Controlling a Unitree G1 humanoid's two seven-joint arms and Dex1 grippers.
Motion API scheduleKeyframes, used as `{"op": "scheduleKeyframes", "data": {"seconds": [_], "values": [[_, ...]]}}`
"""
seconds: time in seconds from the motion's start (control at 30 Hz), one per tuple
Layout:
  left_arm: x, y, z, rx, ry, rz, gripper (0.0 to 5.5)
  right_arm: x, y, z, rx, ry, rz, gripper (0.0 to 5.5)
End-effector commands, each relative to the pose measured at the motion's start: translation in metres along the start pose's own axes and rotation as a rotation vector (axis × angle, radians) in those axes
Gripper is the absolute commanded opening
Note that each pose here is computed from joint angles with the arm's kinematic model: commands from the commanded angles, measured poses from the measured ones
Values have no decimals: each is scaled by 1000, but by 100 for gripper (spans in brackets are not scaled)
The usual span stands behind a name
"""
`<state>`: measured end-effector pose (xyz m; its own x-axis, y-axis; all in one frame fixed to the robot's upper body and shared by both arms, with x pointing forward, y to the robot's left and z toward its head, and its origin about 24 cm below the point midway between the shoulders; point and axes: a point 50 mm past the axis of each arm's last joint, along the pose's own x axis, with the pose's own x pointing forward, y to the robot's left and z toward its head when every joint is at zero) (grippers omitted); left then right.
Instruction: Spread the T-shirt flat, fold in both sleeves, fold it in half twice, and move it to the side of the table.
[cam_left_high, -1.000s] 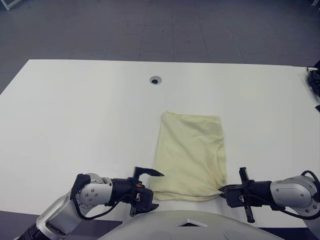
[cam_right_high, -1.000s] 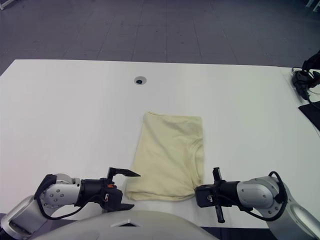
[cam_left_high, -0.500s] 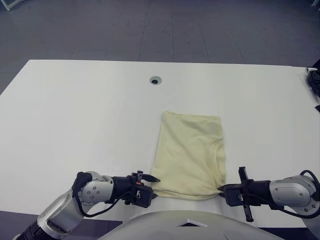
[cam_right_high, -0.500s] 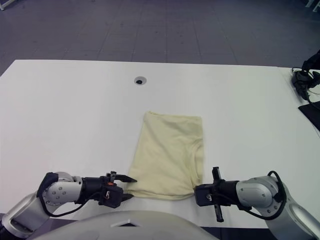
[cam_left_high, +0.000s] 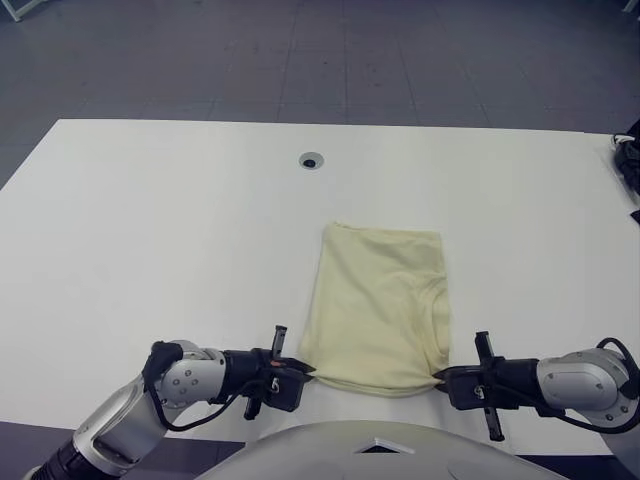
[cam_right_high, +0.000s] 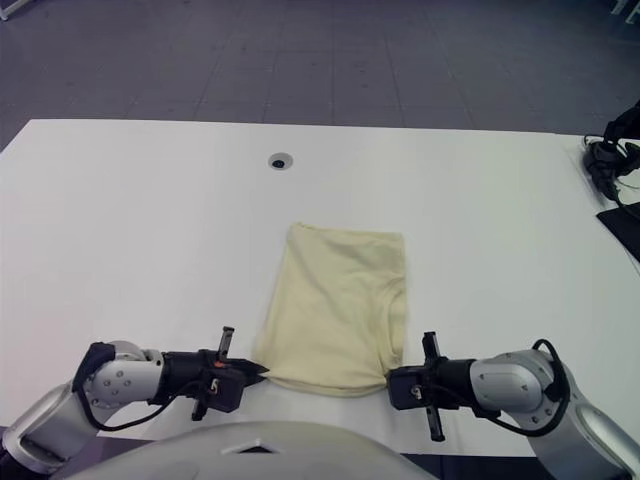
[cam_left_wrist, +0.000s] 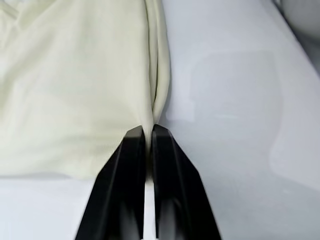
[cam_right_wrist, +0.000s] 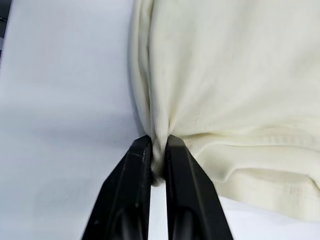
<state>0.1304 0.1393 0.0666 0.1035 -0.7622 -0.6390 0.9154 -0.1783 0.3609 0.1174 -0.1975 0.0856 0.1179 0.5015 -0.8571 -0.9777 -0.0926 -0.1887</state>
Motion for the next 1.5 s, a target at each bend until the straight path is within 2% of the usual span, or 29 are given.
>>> {"op": "scheduleKeyframes", "data": {"seconds": [0.03, 0.23, 0.37, 0.53, 0.67, 0.83, 1.0, 1.1, 1.23, 1.5], "values": [[-16, 11, 2, -28, -17, 37, 2, -5, -8, -3, -2, 9, -2, 21], [-43, 13, 14, -170, -157, 2, 2, -25, -30, 3, -2, -62, 15, 21], [-57, 2, 13, -232, -144, -87, 2, -41, -43, 10, -18, -99, 49, 21], [-69, -3, 24, -272, -212, -182, 2, -56, -39, 30, -39, -174, 113, 20], [-78, 0, 32, -261, -240, -180, 2, -66, -30, 42, -110, -135, 149, 20], [-87, 6, 45, -267, -311, -134, 2, -83, -29, 58, -148, -174, 149, 20], [-90, 17, 49, -296, -369, -71, 2, -86, -39, 53, -106, -174, 117, 20], [-92, 30, 39, -376, -420, -10, 2, -90, -52, 44, -35, -212, 109, 20], [-90, 37, 16, -469, -385, -25, 2, -84, -73, 33, 39, -228, 105, 19], [-86, 50, -20, -611, -340, 20, 1, -44, -122, 23, 104, -216, 214, 19]]}}
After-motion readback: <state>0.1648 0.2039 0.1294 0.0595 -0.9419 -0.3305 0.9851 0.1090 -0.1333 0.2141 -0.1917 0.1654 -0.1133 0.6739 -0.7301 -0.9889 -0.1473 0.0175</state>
